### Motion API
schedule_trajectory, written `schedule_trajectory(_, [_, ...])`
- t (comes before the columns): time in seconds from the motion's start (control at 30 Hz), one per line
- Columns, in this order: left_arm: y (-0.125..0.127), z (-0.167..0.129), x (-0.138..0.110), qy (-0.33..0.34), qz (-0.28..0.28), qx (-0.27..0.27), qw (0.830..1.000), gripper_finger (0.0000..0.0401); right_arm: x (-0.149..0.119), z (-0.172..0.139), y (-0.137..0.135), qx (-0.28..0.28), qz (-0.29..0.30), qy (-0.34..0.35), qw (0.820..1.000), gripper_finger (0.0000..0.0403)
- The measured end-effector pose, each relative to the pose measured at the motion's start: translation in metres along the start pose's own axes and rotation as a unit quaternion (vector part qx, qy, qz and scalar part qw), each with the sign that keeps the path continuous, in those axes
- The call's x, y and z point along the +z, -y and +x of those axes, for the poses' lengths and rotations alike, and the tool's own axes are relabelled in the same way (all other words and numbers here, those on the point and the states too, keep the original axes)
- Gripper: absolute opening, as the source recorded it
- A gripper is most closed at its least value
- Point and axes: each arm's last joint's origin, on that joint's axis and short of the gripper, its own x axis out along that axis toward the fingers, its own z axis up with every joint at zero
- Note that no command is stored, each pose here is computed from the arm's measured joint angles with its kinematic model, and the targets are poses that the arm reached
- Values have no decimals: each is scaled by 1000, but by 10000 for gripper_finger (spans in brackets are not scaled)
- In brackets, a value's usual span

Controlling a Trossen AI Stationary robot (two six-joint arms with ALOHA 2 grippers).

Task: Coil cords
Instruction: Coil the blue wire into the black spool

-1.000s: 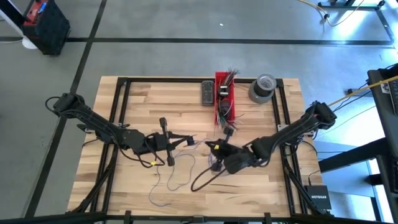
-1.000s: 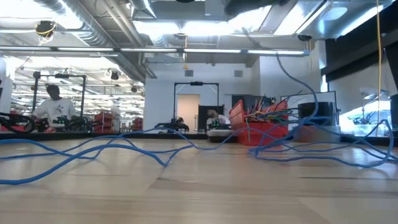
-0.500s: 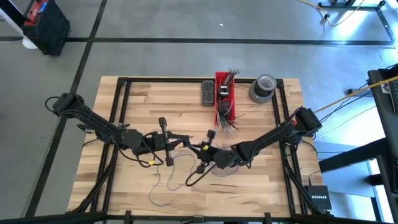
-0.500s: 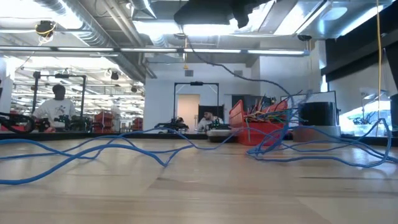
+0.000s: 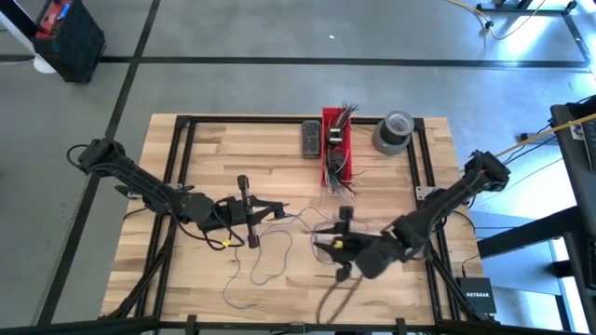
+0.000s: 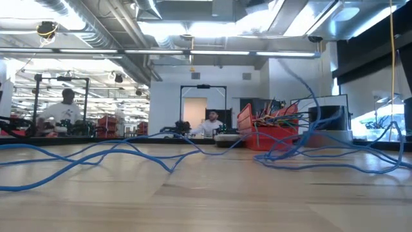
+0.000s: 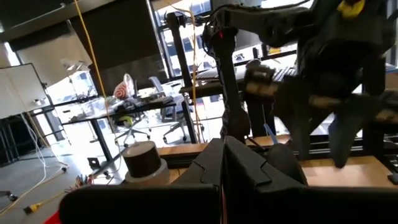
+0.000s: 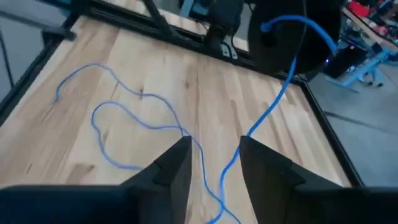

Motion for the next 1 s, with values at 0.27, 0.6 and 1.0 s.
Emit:
schedule_trajectory(0.27, [9,-1,-4,19,60,-130,990,1,-8,-1,4,-109,-53,-13,993,125])
schedule_trajectory(0.6, [6,2,-7,17,70,-154,985,1,5,39,34,4,7,124,992,104])
schedule_trajectory(1.0, [6,2,-8,15,70,-154,985,1,9,48,47,65,24,169,983,104])
